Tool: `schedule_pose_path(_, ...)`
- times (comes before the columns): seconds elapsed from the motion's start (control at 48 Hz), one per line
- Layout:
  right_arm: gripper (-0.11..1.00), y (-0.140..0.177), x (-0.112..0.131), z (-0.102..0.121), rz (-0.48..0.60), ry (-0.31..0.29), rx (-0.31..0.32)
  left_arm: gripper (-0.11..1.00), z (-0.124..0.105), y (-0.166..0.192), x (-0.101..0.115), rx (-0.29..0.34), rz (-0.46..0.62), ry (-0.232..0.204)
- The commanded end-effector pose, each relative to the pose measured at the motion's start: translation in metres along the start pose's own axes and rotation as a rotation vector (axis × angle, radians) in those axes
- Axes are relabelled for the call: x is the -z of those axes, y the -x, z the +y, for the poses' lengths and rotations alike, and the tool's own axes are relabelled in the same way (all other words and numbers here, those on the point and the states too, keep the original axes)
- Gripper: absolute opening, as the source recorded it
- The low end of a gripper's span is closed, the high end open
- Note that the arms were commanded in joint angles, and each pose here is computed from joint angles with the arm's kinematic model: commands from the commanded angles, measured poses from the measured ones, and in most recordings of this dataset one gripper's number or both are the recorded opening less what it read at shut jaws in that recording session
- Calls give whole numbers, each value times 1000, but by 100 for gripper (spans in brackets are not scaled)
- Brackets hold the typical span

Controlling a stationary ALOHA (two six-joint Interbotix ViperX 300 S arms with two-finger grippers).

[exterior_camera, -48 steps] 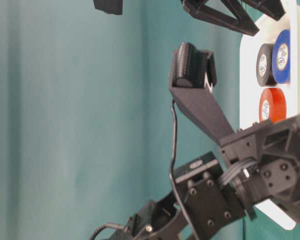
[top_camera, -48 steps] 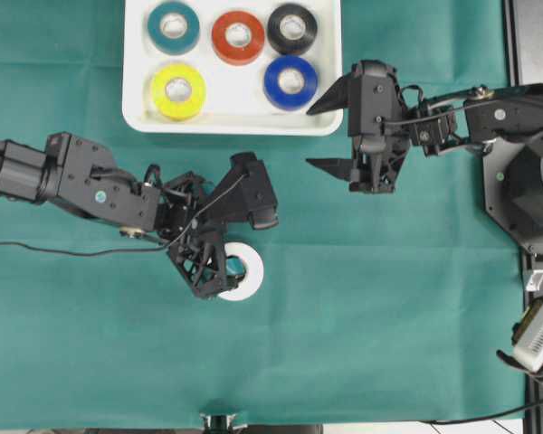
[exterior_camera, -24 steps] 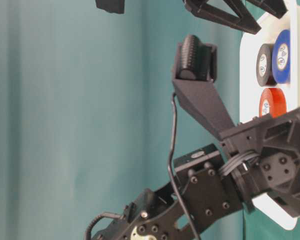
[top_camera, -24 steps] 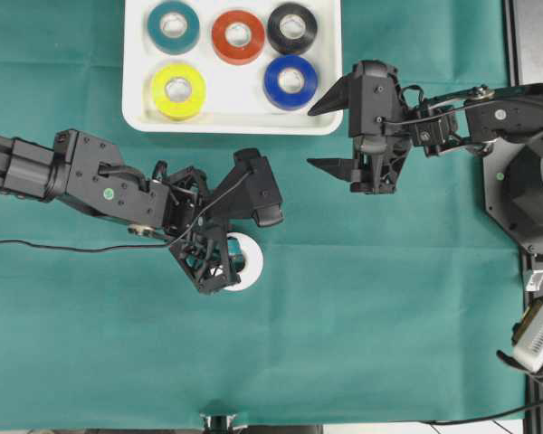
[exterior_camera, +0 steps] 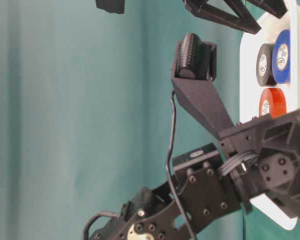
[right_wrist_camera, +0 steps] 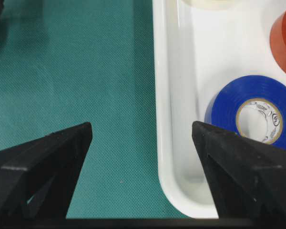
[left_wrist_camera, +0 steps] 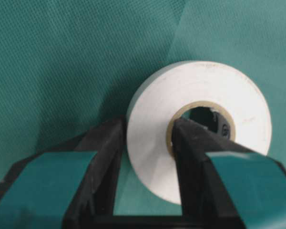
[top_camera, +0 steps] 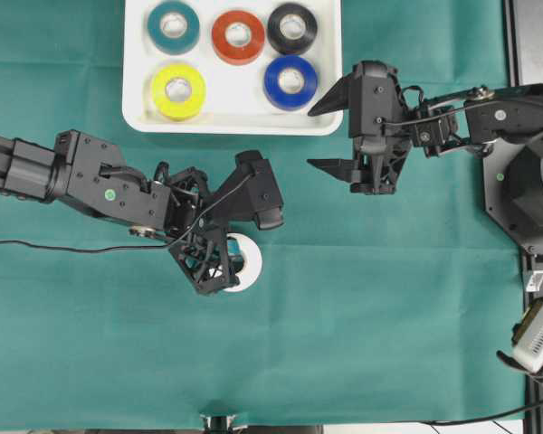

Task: Put the tape alternately from left to right into the white case.
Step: 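Move left gripper down to the white roll and grip its core, then lift the white roll and carry it into the tray's center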

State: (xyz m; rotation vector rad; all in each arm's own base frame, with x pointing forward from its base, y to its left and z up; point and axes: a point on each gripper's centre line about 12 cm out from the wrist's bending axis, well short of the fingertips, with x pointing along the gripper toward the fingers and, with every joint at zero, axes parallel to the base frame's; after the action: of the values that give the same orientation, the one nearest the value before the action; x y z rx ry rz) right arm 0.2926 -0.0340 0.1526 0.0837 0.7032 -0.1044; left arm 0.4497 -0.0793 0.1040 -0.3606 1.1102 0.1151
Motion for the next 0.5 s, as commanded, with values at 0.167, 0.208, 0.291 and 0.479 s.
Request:
schedule_pose_path(0.167, 82, 4, -8, 1, -31, 2, -4, 28, -12, 47, -14, 51, -89, -27)
schedule_pose_path(0.208, 82, 4, -8, 1, -30, 2, -5, 28, -12, 51, -15, 54, -96, -29)
schedule_pose_path(0.291, 82, 4, -8, 1, -31, 1, -5, 28, -11, 59, -16, 58, -110, -25)
schedule_pose_path(0.479, 82, 4, -7, 1, -29, 1, -5, 28, -1, 69, -20, 53, -127, -6)
